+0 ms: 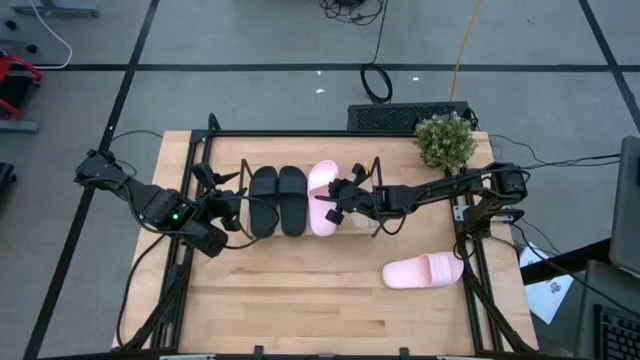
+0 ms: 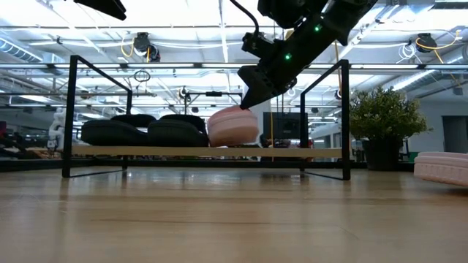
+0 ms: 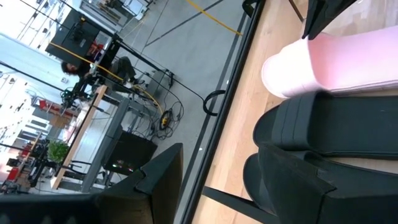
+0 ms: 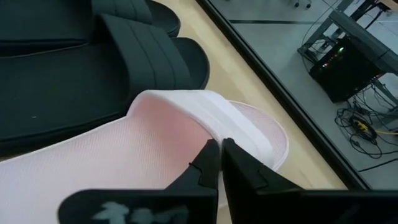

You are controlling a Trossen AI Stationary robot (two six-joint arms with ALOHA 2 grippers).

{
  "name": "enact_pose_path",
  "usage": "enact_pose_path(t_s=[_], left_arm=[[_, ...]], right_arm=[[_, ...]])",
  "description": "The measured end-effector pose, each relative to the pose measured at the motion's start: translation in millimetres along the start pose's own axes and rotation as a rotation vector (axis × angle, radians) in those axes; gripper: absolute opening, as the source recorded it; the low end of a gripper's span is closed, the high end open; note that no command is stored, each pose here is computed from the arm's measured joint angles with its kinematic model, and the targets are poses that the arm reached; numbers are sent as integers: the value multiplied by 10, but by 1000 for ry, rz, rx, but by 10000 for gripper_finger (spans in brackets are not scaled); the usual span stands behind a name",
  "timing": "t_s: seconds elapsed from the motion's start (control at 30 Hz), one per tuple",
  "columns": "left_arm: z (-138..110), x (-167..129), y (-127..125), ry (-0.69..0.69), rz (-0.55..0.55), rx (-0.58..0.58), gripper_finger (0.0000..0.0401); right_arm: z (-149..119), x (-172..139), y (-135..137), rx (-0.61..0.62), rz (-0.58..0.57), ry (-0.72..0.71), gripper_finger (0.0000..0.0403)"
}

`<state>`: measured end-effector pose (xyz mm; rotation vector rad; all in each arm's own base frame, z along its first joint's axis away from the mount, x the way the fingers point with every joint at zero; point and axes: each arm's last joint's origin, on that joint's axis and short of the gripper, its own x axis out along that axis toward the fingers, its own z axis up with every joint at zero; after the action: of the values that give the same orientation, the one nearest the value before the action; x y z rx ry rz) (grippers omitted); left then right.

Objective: Pick and place slides into the shelf
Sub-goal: Put the left pink slipper on the shelf

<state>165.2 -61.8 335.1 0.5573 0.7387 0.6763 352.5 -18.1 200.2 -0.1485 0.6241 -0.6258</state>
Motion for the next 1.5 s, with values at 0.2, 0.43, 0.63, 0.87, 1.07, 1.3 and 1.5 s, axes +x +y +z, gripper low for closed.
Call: enact_pose_path(t_s=[0.2,0.43,0.63,0.87,1.07,1.3,1.5], left_arm=[[0,1,0,0,0,-1,216],[0,1,0,0,0,-1,216],[0,1,1,1,0,-1,216],[2,1,0,0,0,-3,216],[10,1,-4,-5,-2,-8,216],[19,1,-7,-10,-4,-8,216],[19,1,-7,-10,-4,-9,216]], right_arm=[[0,0,0,7,0,0,0],[0,0,1,12,5,0,0],[-5,-1,6,-1,26,6,0],[-8,-1,7,-14,30,9,0],[-13,7,1,-22,49,16,0],[-13,8,0,-35,50,16,0],[-4,23,-23,-31,46,11,0]])
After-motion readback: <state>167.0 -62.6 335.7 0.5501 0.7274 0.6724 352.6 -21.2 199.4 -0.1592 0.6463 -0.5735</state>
